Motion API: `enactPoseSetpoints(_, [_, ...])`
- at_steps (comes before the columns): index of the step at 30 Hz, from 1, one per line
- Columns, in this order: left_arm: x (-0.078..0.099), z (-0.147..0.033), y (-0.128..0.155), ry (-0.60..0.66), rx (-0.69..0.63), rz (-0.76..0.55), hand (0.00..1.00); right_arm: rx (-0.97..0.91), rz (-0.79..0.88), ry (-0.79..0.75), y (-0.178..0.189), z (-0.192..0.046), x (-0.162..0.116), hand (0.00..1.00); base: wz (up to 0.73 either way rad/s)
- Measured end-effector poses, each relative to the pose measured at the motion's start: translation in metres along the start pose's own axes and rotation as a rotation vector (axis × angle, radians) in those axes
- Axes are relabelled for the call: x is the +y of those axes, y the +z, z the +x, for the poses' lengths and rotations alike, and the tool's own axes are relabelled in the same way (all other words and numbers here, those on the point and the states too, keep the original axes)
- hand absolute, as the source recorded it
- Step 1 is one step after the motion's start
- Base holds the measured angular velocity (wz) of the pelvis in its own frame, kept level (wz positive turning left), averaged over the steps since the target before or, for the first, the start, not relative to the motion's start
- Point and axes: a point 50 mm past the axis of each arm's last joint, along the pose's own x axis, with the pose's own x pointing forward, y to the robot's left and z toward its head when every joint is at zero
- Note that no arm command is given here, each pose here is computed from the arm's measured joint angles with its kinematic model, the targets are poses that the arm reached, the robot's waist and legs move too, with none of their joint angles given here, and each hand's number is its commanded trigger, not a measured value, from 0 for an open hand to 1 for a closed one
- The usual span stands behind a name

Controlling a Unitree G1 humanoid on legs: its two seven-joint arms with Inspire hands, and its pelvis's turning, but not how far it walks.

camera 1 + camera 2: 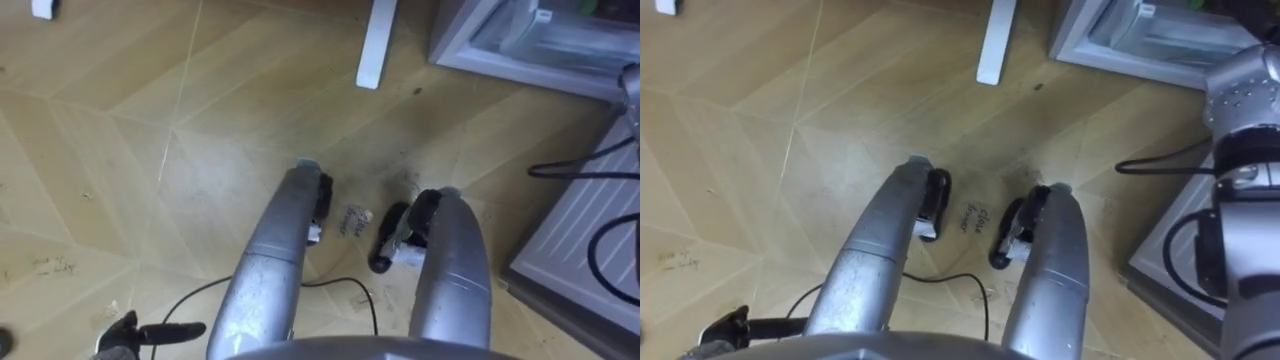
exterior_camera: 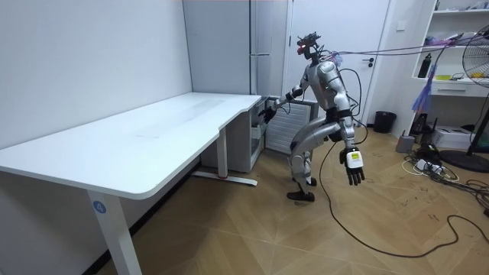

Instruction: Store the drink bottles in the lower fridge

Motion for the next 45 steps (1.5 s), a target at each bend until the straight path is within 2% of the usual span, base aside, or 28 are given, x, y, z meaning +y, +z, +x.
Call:
enactPoseSetpoints(5, [0.002, -0.001, -0.003, 0.006, -0.004, -0.008, 0.0, -0.026, -0.039, -0.054, 0.001, -0.001, -0.001, 0.0, 0.08])
enactPoseSetpoints(9, [0.005, -0.002, -0.004, 0.016, -0.041, -0.012, 0.0, -0.058, -0.012, -0.065, 0.013, -0.008, 0.01, 0.0, 0.06])
enactPoseSetpoints(13, [0.019, -0.006, -0.016, 0.055, -0.021, -0.004, 0.0, -0.121, 0.027, -0.032, 0.029, -0.017, 0.021, 0.0, 0.17])
enactPoseSetpoints(16, [0.026, -0.008, -0.025, 0.079, -0.002, -0.013, 0.0, -0.118, 0.016, -0.077, 0.027, -0.015, 0.016, 0.0, 0.14])
enactPoseSetpoints(26, [0.026, -0.009, -0.026, 0.097, -0.003, 0.002, 0.0, -0.08, 0.08, -0.114, 0.026, -0.015, 0.014, 0.0, 0.01])
enactPoseSetpoints(31, [0.019, -0.008, -0.02, 0.064, -0.034, 0.032, 0.0, -0.1, 0.106, -0.089, 0.029, -0.015, 0.015, 0.0, 0.0])
enactPoseSetpoints(35, [0.02, -0.011, -0.021, 0.046, -0.056, 0.057, 0.0, -0.077, 0.128, -0.068, 0.027, -0.013, 0.014, 0.0, 0.0])
enactPoseSetpoints(45, [0.026, -0.015, -0.03, 0.028, -0.033, 0.084, 0.0, -0.027, 0.145, 0.005, 0.011, 0.004, -0.016, 0.0, -0.01])
